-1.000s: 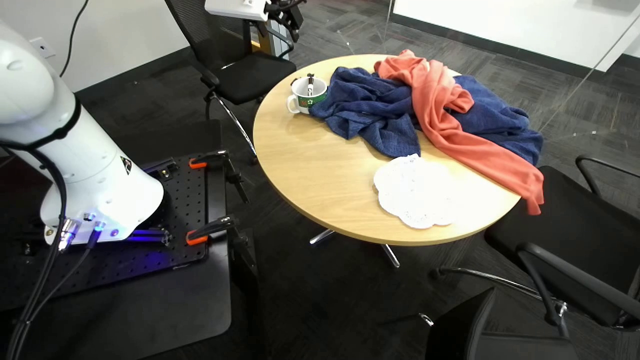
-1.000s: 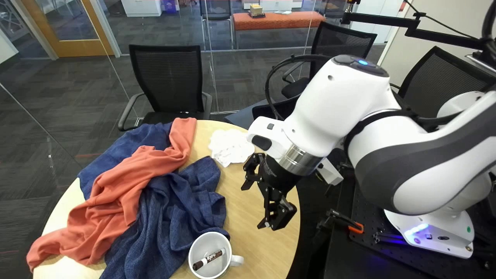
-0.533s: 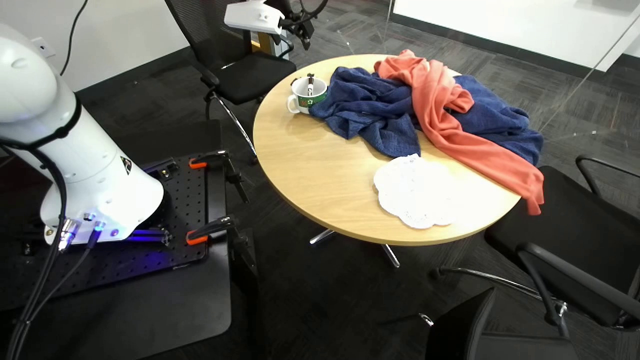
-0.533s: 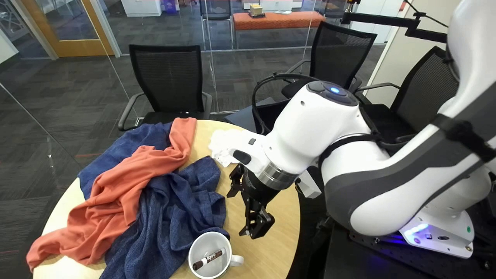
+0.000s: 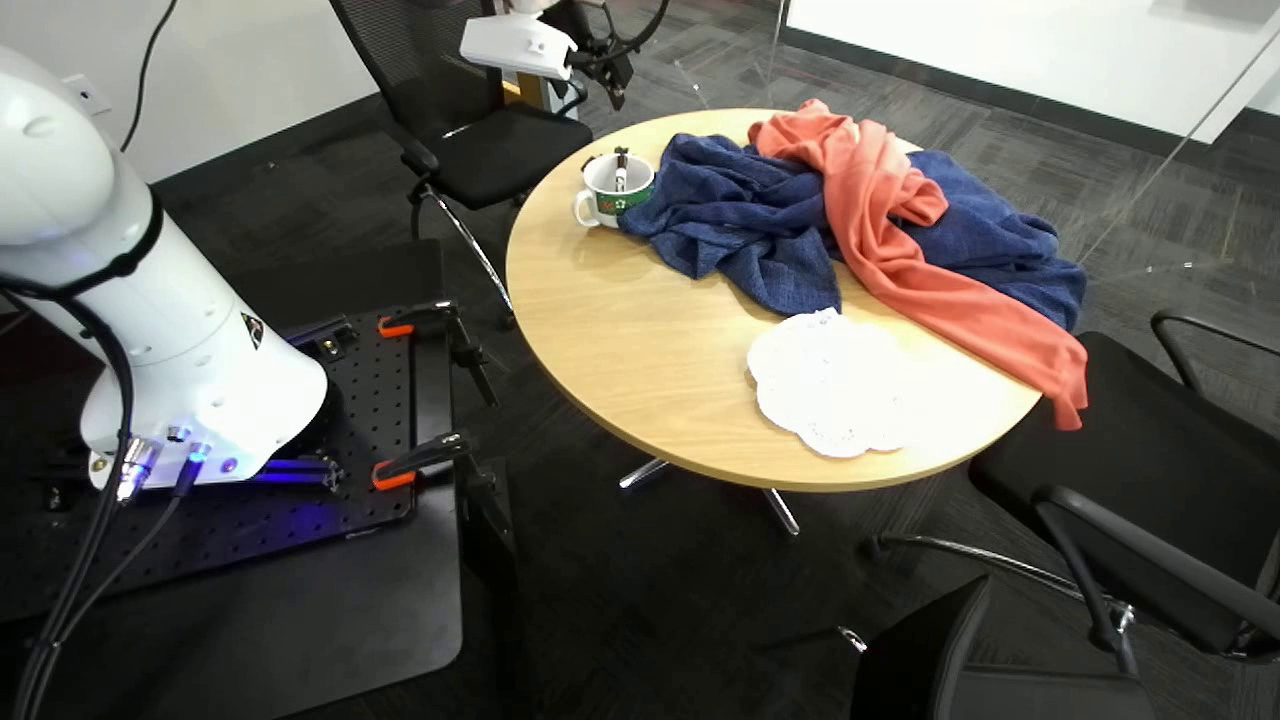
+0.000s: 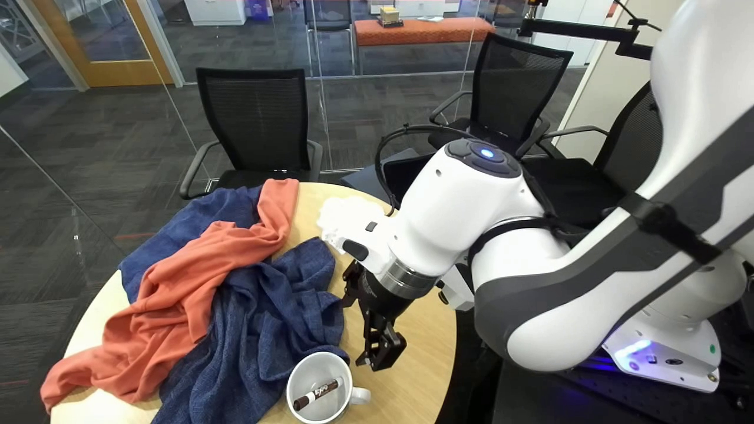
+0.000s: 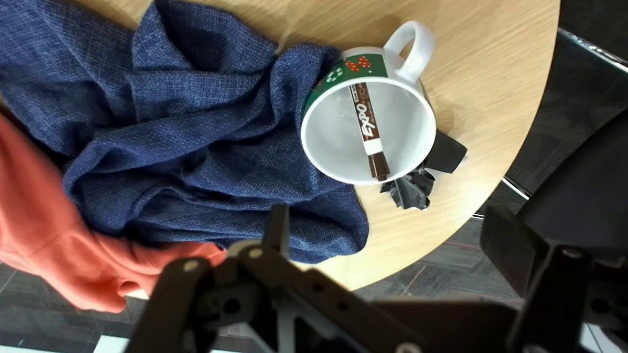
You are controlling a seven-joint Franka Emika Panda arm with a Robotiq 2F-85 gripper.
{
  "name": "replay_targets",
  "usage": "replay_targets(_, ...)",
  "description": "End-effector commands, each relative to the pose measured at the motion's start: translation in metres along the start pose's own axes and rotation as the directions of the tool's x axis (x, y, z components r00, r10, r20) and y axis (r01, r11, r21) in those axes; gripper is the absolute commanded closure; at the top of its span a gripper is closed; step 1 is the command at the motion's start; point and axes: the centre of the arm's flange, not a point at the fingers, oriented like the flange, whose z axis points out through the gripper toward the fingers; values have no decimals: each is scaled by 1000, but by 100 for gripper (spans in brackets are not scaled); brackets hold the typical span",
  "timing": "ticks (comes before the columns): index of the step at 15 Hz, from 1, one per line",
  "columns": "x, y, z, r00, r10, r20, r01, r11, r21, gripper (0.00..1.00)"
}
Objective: Remove the black marker from the white and green mug and put it on the table
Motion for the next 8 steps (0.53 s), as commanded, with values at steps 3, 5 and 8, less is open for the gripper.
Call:
replay_targets(3,1,0,11,1000,-26,-2,26,999,-24,0)
replay_targets(5,2,-2,22,998,-55,2,55,998,-26,0)
replay_targets(8,3,-7,37,996,-94,-8,94,995,-26,0)
